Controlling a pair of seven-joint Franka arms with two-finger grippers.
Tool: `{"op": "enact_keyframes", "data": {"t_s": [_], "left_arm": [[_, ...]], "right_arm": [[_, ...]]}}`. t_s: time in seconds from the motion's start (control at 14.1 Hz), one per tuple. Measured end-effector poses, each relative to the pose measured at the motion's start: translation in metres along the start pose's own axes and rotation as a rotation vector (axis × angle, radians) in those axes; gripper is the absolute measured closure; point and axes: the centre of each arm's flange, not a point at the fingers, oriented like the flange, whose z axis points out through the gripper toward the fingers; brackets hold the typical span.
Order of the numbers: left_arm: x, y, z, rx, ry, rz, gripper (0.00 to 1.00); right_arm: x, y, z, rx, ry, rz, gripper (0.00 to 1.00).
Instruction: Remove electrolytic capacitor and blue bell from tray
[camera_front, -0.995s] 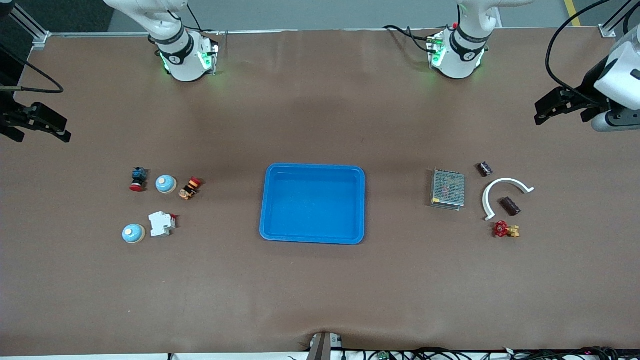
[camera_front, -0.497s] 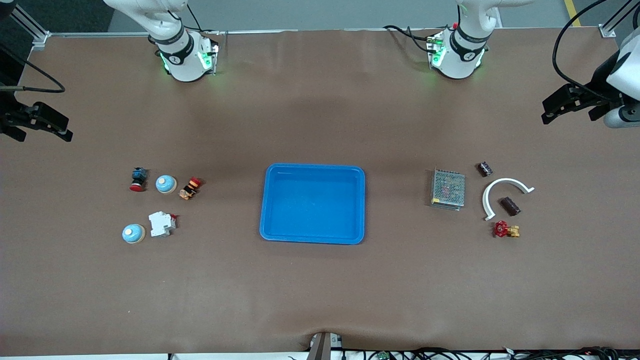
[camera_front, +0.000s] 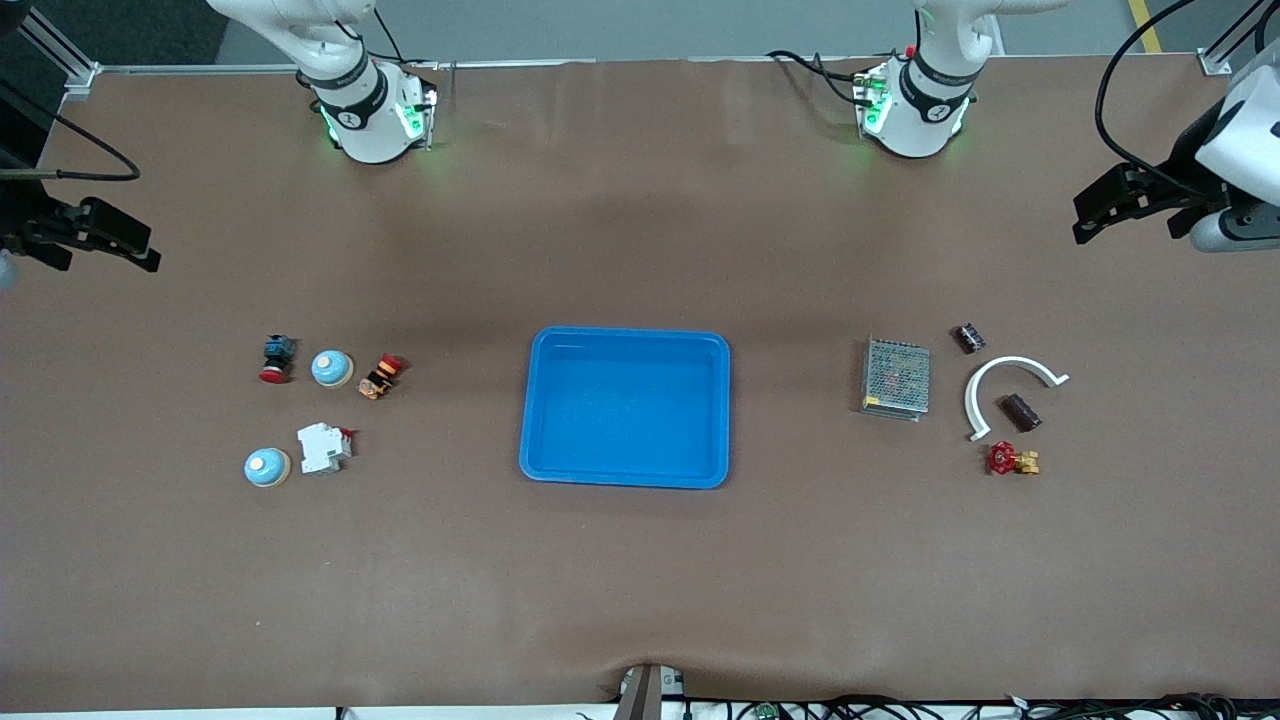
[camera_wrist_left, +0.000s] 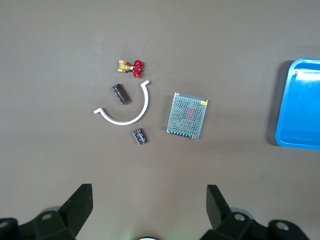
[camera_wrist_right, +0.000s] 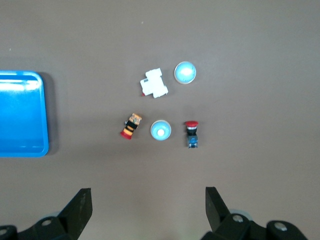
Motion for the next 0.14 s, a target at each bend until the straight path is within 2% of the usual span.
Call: {"op": "enact_keyframes", "data": {"t_s": [0.14], "left_arm": [[0.0,-0.0007,-0.0005,0.005,0.001,-0.001,0.0]], "right_arm": [[-0.001,-0.0014,0.0008,0.012,-0.01,0.0,0.0]]}}
